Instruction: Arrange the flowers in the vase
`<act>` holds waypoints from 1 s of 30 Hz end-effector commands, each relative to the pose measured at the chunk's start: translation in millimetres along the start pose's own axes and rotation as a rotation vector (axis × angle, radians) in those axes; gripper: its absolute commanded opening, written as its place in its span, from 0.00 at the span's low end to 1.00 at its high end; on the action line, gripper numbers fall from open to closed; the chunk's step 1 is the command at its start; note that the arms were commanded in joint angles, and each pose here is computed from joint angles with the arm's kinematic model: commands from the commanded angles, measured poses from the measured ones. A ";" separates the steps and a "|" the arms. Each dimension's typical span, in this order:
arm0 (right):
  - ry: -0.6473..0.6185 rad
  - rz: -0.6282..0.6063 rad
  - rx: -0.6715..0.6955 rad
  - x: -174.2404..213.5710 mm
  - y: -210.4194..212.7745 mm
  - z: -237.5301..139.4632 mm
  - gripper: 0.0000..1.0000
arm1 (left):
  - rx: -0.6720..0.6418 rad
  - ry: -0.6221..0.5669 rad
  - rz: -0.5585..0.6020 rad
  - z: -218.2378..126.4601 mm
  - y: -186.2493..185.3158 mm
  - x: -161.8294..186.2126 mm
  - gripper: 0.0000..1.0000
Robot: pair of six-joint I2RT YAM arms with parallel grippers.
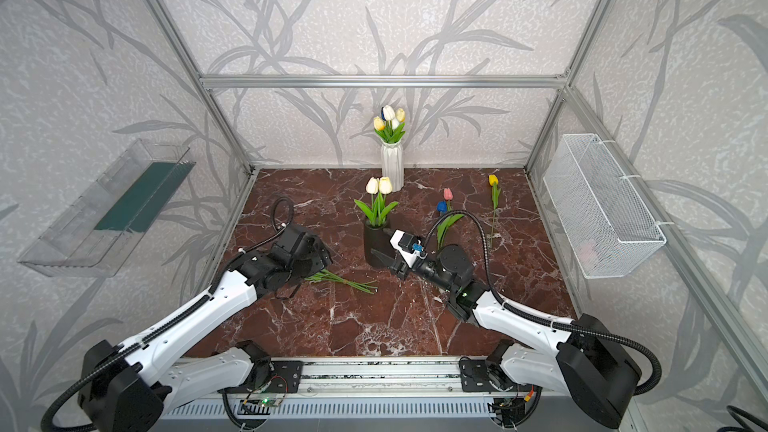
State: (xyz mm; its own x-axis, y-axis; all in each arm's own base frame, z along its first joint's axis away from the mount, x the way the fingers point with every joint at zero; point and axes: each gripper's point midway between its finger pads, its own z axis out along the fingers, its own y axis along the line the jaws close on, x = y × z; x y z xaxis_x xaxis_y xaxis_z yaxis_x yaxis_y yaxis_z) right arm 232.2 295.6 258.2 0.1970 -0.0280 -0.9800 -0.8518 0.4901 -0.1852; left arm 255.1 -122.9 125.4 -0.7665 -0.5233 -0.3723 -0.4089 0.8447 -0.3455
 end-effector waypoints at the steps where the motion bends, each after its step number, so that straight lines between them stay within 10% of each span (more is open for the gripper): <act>1: -0.066 -0.042 0.048 -12.6 -1.7 -12.0 0.59 | -0.046 0.144 -0.076 11.6 3.1 25.5 0.85; 19: -0.057 0.004 0.062 9.4 7.1 -32.0 0.60 | -0.171 0.293 -0.053 108.1 -9.7 57.5 0.82; 30: -0.056 -0.013 0.139 15.5 -3.4 -38.7 0.62 | -0.328 0.316 0.068 120.1 18.7 51.6 0.19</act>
State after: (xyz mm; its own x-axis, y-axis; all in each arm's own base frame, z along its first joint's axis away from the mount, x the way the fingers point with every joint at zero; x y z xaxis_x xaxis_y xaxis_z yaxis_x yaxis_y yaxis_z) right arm 218.4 265.4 227.0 0.1936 -0.0238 -0.9808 -0.8022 0.5716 -0.1722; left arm 285.8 -175.0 16.3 -0.8642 -0.4924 -0.1038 -0.4706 0.8639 -0.1798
